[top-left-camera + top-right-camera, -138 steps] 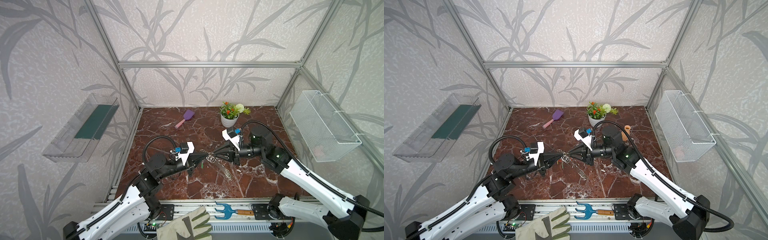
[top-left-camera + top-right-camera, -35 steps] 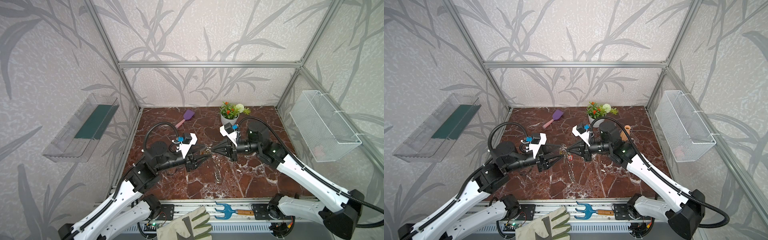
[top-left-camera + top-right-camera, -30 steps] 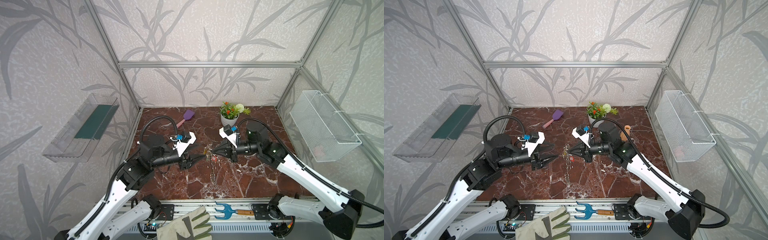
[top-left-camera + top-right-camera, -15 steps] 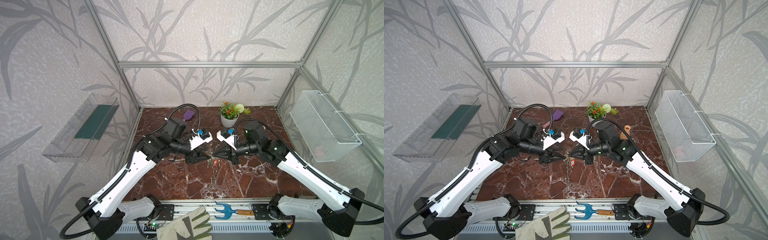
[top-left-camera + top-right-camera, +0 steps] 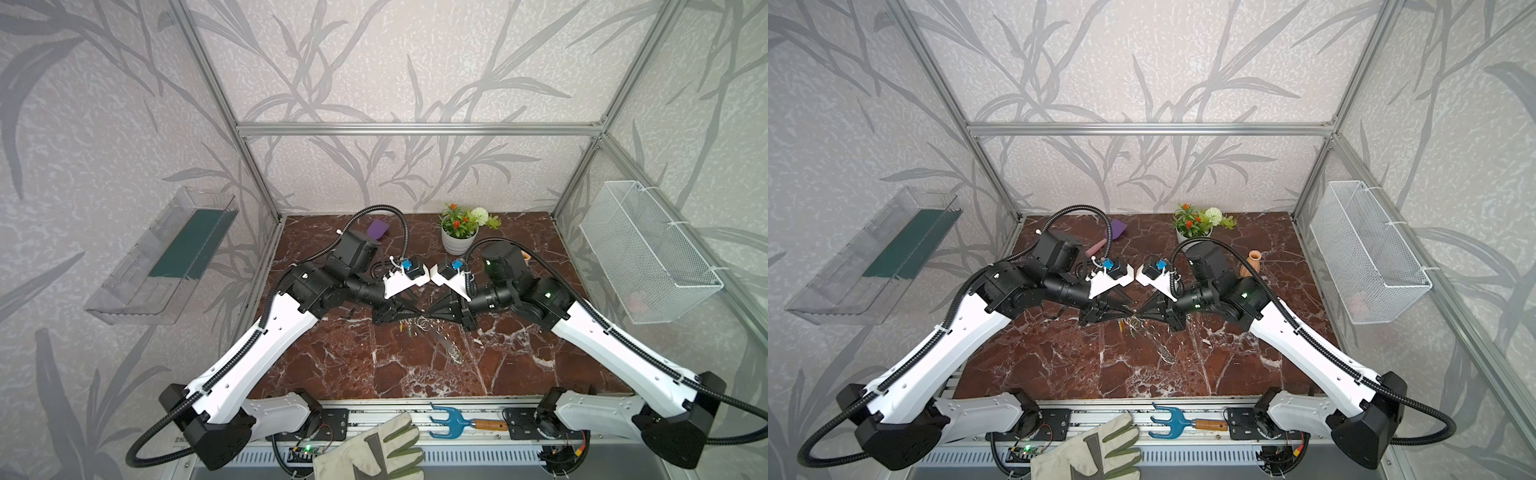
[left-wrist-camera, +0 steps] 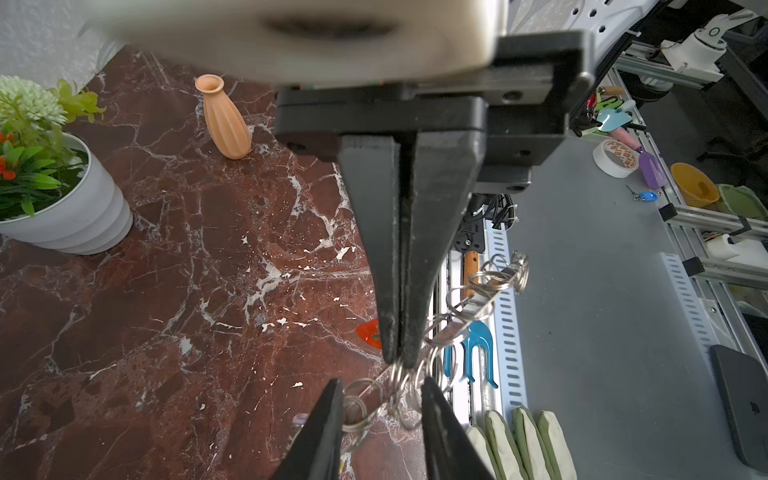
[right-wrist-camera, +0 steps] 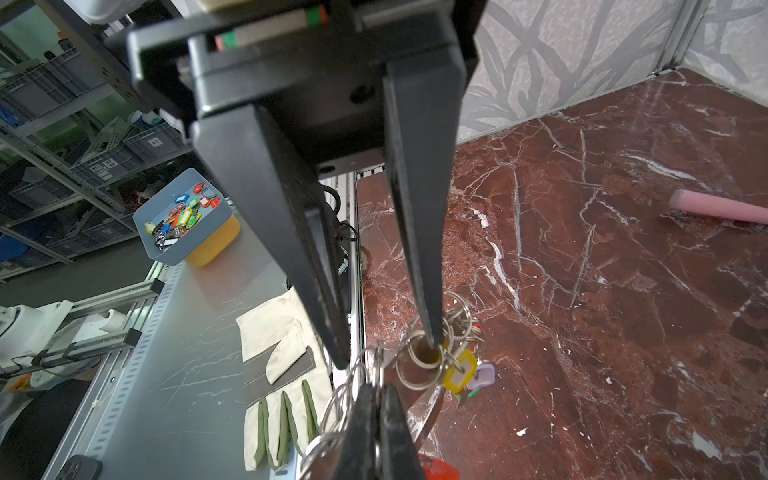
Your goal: Put the keys on the keyring
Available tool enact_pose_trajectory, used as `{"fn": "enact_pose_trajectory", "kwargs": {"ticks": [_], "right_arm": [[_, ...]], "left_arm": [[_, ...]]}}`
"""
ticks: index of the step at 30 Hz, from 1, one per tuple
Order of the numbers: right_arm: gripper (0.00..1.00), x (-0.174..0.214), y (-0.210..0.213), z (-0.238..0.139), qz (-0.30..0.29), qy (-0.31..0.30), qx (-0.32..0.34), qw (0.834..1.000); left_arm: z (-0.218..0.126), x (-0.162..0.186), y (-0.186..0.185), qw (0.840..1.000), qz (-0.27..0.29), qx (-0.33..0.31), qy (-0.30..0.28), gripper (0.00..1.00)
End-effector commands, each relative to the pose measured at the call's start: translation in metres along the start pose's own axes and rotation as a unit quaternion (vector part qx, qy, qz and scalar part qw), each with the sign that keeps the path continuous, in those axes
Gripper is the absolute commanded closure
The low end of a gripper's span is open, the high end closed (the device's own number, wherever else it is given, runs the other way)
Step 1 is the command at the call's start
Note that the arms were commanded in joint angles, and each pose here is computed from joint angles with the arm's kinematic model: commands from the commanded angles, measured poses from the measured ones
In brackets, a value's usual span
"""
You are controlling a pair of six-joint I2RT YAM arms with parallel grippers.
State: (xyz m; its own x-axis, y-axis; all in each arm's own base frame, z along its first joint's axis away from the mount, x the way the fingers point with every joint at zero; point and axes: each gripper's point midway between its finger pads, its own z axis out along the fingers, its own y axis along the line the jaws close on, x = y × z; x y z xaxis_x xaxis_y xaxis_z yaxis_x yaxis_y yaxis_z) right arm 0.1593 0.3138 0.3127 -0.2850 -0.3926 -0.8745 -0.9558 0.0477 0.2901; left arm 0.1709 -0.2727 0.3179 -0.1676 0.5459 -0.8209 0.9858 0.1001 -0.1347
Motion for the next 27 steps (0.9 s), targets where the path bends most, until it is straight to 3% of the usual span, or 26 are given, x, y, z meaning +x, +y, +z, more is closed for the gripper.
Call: {"fn": "enact_pose_trajectory", "kwargs": {"ticks": [1, 10, 15, 27], "right_arm": [[1.00, -0.018, 0.013, -0.006, -0.026, -0.020, -0.017, 0.999], [1.00, -0.021, 0.015, -0.007, -0.030, -0.022, -0.018, 0.999], [1.00, -0.020, 0.015, -0.007, -0.030, -0.022, -0.017, 0.999], [1.00, -0.021, 0.015, -0.007, -0.033, -0.025, -0.018, 0.999]], "left_arm": [[-0.003, -0.007, -0.008, 1.000, 0.023, 0.014, -0.005, 0.73], [0.002, 0.000, -0.009, 1.000, 0.017, 0.018, 0.011, 0.91], [0.004, 0.005, -0.010, 1.000, 0.015, 0.019, 0.018, 0.92], [0.008, 0.012, -0.012, 0.999, 0.012, 0.023, 0.023, 0.65]]}}
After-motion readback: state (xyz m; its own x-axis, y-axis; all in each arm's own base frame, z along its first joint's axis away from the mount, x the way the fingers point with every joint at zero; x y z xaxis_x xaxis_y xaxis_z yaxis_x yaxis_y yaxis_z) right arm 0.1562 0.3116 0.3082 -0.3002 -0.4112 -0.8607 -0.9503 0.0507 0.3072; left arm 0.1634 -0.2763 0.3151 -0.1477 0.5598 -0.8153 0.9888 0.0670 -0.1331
